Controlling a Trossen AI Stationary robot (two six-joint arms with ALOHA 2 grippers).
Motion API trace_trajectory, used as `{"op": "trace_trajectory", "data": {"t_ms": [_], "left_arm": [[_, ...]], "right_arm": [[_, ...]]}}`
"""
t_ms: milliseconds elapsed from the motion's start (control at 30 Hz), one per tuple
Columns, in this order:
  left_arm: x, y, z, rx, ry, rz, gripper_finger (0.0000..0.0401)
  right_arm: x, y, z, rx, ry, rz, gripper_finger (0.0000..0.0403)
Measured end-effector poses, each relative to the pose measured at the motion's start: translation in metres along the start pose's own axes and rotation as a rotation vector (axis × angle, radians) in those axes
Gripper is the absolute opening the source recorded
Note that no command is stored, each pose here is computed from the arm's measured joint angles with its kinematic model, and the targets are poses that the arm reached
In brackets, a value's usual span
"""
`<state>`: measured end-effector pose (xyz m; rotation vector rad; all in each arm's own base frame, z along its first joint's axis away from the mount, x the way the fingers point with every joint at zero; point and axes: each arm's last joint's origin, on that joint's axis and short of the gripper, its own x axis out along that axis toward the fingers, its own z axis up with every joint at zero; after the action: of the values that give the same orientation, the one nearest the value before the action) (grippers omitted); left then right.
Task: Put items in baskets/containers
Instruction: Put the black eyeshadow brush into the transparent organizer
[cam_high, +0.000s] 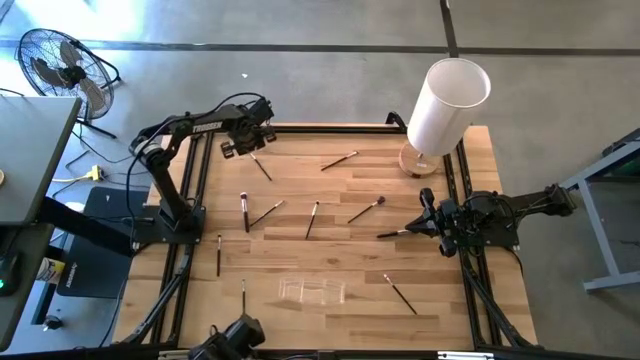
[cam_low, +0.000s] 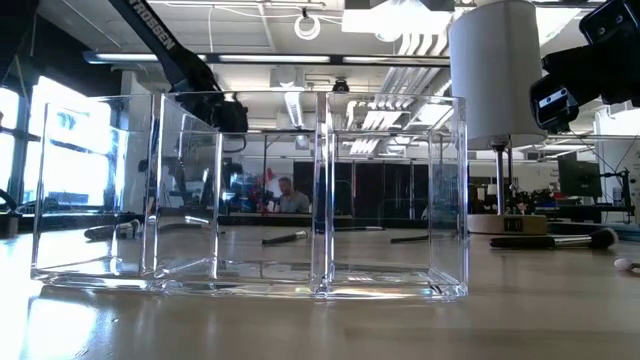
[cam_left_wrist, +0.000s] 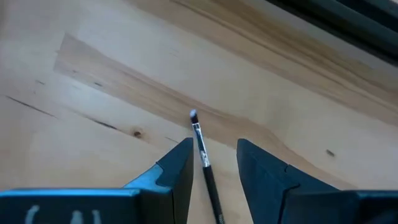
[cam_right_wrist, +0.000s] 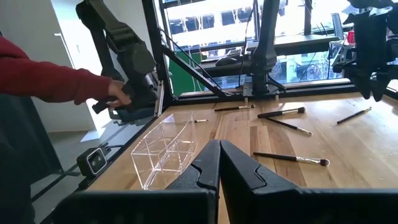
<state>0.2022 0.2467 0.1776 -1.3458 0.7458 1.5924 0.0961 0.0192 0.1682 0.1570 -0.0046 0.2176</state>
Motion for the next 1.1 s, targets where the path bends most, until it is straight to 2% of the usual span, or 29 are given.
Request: {"op": "trace_trajectory", "data": {"t_ms": [300,567,1100], "left_arm": [[0.011,-0.002,0.001,-0.059,-0.037,0.036,0.0122],[0.030,-0.004,-0.002,-0.098,-0.008,0.079,0.0122],[0.034,-0.005,0.001,-0.129,-0.051,0.088,0.0122]], "right_arm": [[0.000,0.000,0.000,0.000,0.000,0.000,0.0005],[0.000,0.000,0.000,0.000,0.000,0.000,0.0005],[0.000,0.000,0.000,0.000,0.000,0.000,0.0005]]}}
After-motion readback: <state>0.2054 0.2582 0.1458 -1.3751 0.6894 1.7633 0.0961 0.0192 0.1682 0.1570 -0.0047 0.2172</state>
